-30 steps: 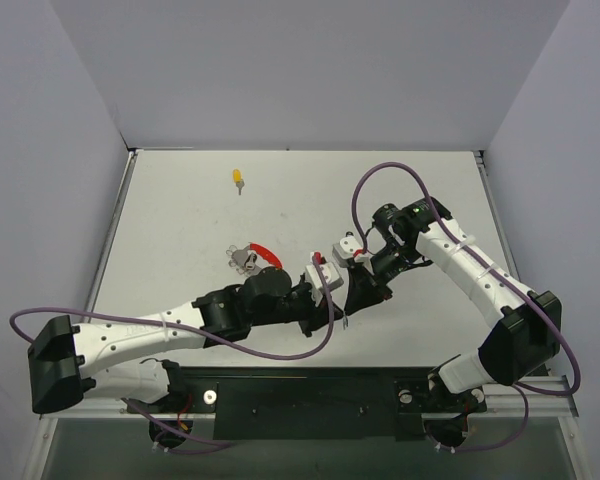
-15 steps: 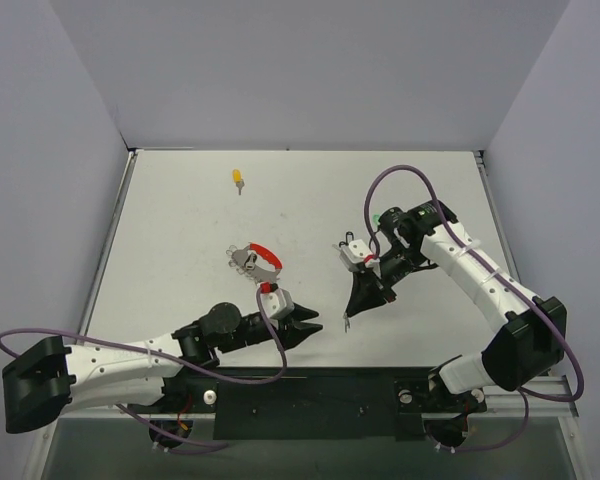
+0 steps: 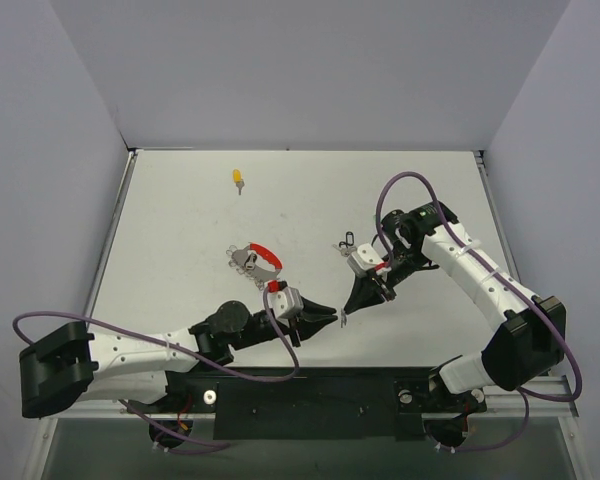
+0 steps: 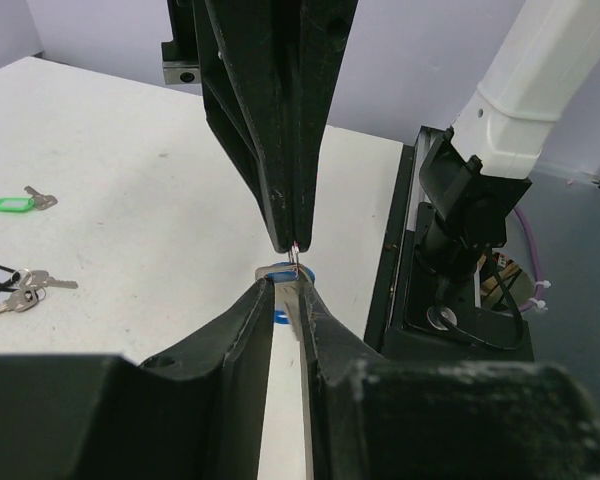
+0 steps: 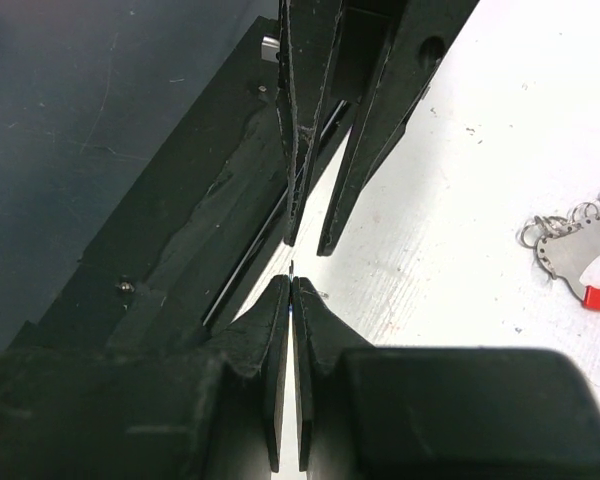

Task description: Put the keys on the keyring

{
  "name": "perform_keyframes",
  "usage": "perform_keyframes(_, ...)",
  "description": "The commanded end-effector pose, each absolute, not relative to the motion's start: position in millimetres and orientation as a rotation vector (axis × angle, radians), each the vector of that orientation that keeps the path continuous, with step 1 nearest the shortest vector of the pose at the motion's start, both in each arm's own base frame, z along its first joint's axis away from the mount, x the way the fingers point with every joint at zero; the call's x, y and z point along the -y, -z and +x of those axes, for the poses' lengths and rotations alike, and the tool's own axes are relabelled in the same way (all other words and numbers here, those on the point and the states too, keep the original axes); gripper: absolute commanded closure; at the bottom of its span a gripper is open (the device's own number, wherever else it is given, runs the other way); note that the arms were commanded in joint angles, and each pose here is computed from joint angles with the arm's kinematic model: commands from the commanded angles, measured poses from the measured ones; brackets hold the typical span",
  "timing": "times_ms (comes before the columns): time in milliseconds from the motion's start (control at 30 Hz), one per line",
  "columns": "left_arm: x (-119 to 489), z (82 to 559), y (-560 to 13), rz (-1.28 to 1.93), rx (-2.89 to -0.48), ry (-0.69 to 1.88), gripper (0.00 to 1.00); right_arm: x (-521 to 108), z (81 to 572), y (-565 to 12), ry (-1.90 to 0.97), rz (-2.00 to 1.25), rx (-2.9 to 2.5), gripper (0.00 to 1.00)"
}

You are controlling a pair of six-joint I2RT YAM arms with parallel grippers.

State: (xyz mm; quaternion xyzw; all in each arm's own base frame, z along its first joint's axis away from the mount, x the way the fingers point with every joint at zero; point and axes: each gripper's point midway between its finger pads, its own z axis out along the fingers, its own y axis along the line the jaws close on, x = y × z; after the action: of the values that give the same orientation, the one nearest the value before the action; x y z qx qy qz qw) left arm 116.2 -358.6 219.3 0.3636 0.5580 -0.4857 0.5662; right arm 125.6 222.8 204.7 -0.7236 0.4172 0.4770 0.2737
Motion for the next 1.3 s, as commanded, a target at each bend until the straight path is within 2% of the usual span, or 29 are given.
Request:
perform_keyframes(0,367,119,-258,0.8,-1.198,1.157,0.75,-215,95,-226,-1.444,-1.864,-1.171,1.0)
perform_keyframes(600,374,121,-256,0.796,-1.215,1.094,0.75,-215,95,-226,-1.454,-1.854,-1.174,1.0)
perform_keyframes(733,374,121,-254,0.801,-1.218,1.088,0.79,-215,94,-227,-1.453,-1.851,-1.171,1.0)
perform_keyframes(1267,373,125,-247,0.795,-1.249,1.069,0.79,-216,94,-229,-1.455,-1.844,-1.168,1.0)
